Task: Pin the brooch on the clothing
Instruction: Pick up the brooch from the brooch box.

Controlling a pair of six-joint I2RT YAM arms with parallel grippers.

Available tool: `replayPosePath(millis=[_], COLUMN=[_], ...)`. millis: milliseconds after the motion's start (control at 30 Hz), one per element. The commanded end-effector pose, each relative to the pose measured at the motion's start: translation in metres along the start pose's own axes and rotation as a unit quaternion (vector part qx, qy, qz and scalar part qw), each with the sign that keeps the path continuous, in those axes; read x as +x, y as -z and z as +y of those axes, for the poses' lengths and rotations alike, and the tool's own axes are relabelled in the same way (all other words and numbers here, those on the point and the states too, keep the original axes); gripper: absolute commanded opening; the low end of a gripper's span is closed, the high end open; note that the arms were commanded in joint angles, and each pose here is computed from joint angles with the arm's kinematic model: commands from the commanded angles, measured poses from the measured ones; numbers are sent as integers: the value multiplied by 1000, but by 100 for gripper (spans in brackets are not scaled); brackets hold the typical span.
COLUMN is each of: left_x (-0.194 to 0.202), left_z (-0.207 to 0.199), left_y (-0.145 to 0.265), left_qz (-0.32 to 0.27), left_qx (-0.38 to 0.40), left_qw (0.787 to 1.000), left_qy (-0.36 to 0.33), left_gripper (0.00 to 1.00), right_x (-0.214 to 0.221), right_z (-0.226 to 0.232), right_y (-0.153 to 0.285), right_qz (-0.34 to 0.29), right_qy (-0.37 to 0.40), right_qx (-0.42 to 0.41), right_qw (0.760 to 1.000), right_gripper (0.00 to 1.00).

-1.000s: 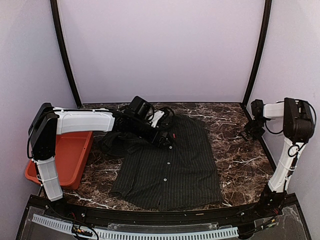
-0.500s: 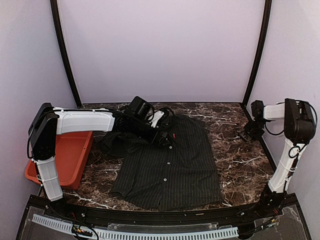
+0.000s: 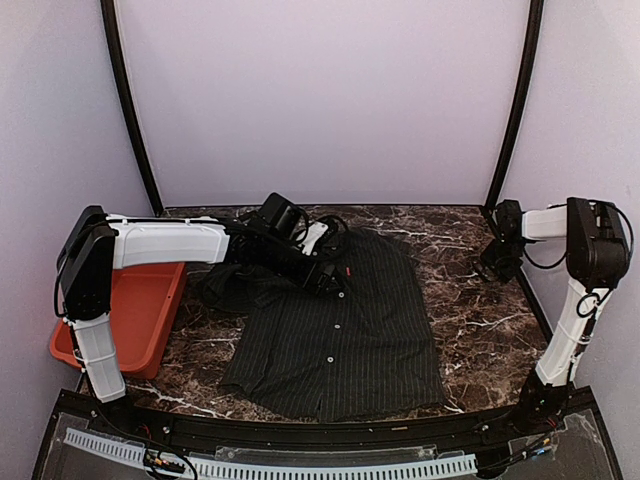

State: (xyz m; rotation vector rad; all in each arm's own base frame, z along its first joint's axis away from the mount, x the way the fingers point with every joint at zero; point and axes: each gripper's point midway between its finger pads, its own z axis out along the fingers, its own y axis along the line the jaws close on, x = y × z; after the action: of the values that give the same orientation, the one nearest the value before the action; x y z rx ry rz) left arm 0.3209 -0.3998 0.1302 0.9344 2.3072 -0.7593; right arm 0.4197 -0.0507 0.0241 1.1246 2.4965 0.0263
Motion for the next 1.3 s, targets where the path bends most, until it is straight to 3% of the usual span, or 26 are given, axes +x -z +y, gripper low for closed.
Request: replayPosePath(millis=[0, 267, 733, 1267], left_x=[0, -1, -1, -2], left_z=[-5, -5, -4, -3], left_y=[4, 4, 4, 5], left_qz=[3, 2, 3, 2], left_qx=[2, 1, -1, -6], left_qw=[1000, 1000, 1000, 1000], left_qy=[-1, -1, -1, 0], left_gripper=[99, 99, 99, 99], right_x=[51, 60, 60, 51], right_z=[-17, -24, -24, -10], right_y=[-11, -21, -19, 9], right_qz=[89, 101, 100, 76], right_qy=[18, 23, 16, 17], right_qx=[34, 51, 52, 15], right_qw=[995, 993, 993, 997], right_gripper=[58, 58, 43, 38])
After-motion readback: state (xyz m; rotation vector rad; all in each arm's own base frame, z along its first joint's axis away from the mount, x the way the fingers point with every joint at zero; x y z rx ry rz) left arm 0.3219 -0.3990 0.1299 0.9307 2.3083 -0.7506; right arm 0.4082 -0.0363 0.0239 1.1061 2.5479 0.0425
